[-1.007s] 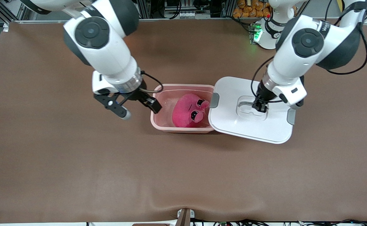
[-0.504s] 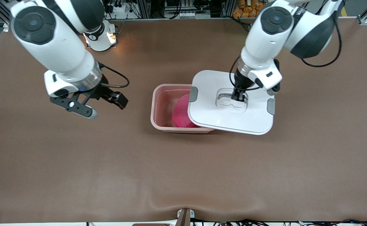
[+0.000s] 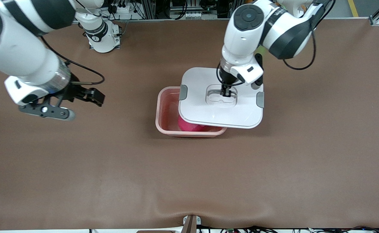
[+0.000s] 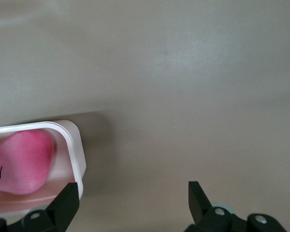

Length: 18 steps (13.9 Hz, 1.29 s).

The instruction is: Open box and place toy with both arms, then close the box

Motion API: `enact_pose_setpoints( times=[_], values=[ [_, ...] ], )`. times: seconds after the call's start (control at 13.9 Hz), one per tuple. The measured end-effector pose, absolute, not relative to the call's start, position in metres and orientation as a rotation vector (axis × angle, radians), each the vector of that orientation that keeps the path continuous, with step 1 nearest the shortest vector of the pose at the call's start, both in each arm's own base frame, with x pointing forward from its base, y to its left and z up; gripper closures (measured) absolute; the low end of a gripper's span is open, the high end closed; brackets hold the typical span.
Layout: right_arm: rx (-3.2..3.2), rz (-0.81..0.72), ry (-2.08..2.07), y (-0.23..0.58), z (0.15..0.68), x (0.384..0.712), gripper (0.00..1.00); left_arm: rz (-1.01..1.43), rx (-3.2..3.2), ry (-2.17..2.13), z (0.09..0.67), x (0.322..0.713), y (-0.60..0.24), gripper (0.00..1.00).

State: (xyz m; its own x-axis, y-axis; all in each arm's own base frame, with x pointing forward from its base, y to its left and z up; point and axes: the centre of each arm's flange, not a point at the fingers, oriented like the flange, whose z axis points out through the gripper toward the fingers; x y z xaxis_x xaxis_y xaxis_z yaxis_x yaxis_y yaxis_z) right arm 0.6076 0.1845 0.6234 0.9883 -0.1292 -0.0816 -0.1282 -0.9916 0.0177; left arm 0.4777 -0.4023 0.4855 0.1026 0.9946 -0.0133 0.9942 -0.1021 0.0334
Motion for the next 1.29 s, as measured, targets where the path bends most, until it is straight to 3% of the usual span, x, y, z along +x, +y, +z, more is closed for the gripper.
enact_pose_setpoints(
  times=[0.65,1.29],
  values=[
    [3.112,-0.175,0.068,0.044,0.672,0.588,0.0,0.077,2.201,2.204,0.448,0.467,-0.462,0.93],
    [3.105,-0.235,0.103,-0.009,0.666,0.56,0.0,0.166,2.138,2.258,0.423,0.454,-0.502,0.93]
  ],
)
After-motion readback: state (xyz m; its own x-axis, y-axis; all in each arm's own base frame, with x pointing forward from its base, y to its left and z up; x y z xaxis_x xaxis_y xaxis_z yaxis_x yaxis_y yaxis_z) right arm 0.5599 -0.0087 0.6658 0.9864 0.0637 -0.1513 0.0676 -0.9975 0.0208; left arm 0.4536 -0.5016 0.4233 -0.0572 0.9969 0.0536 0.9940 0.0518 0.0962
